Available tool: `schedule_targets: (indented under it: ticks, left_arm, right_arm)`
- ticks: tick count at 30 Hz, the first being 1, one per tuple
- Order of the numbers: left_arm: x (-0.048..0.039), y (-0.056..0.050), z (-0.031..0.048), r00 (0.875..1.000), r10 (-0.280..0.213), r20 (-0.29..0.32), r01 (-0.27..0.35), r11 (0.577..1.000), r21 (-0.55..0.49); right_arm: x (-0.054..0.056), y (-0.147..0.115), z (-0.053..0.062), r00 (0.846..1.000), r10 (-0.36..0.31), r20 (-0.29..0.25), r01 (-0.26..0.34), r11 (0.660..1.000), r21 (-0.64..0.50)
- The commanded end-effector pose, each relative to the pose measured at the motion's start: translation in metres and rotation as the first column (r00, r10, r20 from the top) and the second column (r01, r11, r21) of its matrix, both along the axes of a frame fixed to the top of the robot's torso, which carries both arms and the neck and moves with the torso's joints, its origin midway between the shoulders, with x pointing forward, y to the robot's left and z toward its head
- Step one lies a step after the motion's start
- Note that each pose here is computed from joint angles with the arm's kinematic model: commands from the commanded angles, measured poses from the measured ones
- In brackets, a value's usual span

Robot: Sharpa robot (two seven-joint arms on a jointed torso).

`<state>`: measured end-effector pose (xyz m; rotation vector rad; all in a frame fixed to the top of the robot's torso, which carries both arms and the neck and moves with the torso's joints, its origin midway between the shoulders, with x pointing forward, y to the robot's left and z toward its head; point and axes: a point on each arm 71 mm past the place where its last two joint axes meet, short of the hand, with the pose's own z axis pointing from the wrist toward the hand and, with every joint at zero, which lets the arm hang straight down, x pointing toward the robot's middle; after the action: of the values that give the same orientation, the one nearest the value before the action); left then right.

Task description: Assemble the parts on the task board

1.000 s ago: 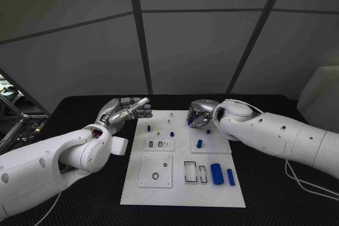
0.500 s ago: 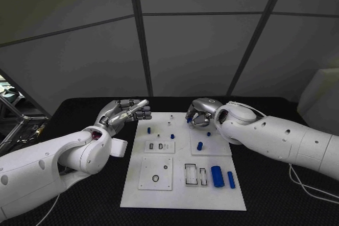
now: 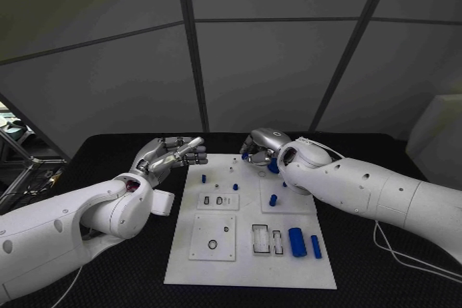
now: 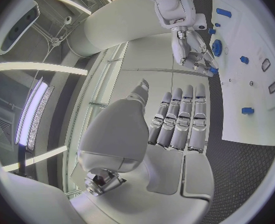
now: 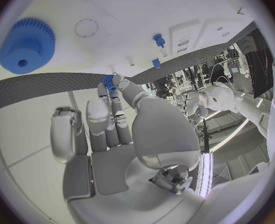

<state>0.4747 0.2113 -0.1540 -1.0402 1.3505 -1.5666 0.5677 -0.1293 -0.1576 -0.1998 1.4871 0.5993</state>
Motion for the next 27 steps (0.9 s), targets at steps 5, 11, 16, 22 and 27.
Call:
schedule_targets:
  ticks: [5,11,16,22,27]
  left_arm:
    - [-0.0002,-0.002,0.0042,1.000,-0.017,0.013,0.017,1.000,-0.004]
    - [0.0001,-0.003,0.0075,1.000,-0.020,0.019,0.020,1.000,-0.005]
    - [0.0003,-0.004,0.0096,0.999,-0.021,0.023,0.021,1.000,-0.005]
    - [0.0000,-0.005,0.0115,0.999,-0.025,0.026,0.025,1.000,-0.006]
    - [-0.0001,-0.006,0.0127,0.999,-0.026,0.028,0.026,1.000,-0.007]
  right_arm:
    - [0.004,0.011,0.002,1.000,0.018,0.017,-0.018,1.000,0.021]
    - [0.006,0.020,0.000,1.000,0.028,0.004,-0.028,1.000,0.015]
    - [0.007,0.024,-0.001,1.000,0.027,-0.006,-0.027,1.000,0.008]
    - [0.011,0.026,-0.003,1.000,0.015,-0.014,-0.015,1.000,-0.005]
    - [0.013,0.027,-0.005,1.000,0.009,-0.023,-0.009,1.000,-0.019]
